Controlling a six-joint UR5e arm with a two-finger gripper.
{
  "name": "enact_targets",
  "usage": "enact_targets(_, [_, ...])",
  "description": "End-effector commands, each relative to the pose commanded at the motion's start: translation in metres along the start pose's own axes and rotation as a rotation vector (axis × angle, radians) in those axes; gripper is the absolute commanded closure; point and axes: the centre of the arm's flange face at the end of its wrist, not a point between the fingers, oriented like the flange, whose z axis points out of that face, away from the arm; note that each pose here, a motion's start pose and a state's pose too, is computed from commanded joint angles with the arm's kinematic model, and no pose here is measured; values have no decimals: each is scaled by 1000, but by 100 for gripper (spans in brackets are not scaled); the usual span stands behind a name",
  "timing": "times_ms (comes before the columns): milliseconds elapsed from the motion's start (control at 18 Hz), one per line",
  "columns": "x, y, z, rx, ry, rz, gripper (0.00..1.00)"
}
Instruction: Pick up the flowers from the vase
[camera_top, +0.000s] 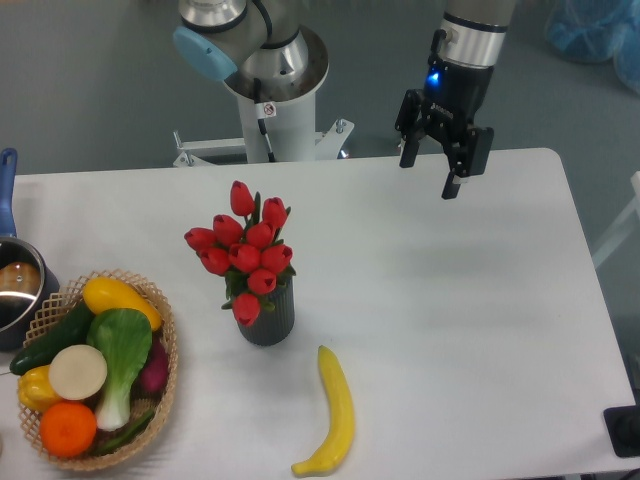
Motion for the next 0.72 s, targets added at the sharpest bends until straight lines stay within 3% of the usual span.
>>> enact_targets(389, [0, -5, 2, 9, 1, 6, 0])
enact_targets(722, [4, -5, 14, 119, -18, -28, 0])
